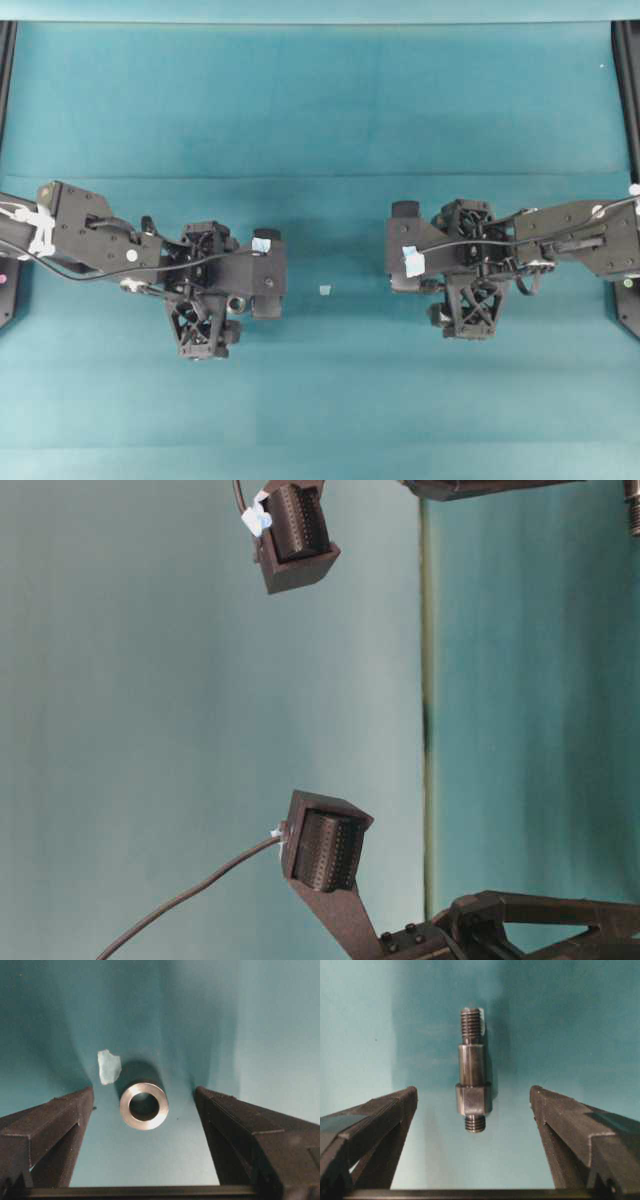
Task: Insert the washer onto the shaft with both hands.
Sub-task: 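Close left gripper on the washer and right gripper on the shaft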
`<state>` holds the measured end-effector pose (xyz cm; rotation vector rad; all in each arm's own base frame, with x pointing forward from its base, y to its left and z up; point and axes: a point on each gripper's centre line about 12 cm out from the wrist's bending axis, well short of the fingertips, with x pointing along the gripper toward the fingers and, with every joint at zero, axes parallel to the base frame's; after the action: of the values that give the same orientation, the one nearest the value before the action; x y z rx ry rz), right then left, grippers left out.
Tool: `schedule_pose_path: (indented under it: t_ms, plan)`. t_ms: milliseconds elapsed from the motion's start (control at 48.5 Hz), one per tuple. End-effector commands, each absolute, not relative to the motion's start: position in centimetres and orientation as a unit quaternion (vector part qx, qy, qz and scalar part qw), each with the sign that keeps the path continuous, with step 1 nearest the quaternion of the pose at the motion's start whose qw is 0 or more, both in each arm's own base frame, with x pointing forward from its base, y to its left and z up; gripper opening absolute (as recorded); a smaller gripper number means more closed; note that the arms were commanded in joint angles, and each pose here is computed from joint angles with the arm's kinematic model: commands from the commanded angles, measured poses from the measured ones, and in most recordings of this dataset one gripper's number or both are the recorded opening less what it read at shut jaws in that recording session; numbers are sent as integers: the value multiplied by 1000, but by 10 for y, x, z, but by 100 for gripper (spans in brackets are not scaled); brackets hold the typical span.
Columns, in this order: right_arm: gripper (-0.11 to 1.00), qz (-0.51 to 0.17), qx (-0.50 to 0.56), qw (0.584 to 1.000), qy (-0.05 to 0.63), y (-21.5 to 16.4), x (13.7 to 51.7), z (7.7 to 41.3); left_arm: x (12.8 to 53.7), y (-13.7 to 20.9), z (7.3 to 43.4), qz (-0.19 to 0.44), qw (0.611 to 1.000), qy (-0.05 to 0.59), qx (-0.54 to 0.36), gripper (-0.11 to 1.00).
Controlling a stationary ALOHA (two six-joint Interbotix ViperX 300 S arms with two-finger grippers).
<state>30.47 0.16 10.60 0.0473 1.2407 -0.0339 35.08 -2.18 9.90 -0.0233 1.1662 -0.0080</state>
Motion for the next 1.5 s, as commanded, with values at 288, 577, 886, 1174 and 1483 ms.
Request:
schedule_pose_path:
  t_ms: [288, 577, 886, 1174, 1483]
  plan:
    - [93, -16, 23, 818, 574, 0, 307, 102, 352, -23, 102, -5, 838, 546, -10, 90]
    - [93, -21, 26, 815, 578, -3, 311, 99, 352, -23, 102, -5, 838, 546, -11, 90]
    - [93, -22, 27, 813, 581, -3, 311, 98, 350, -23, 101, -5, 836, 548, -11, 90]
    - [93, -22, 27, 812, 583, -3, 309, 97, 348, -23, 100, -5, 835, 551, -10, 90]
    - [79, -23, 28, 812, 582, -3, 311, 97, 350, -23, 102, -5, 836, 548, -11, 88]
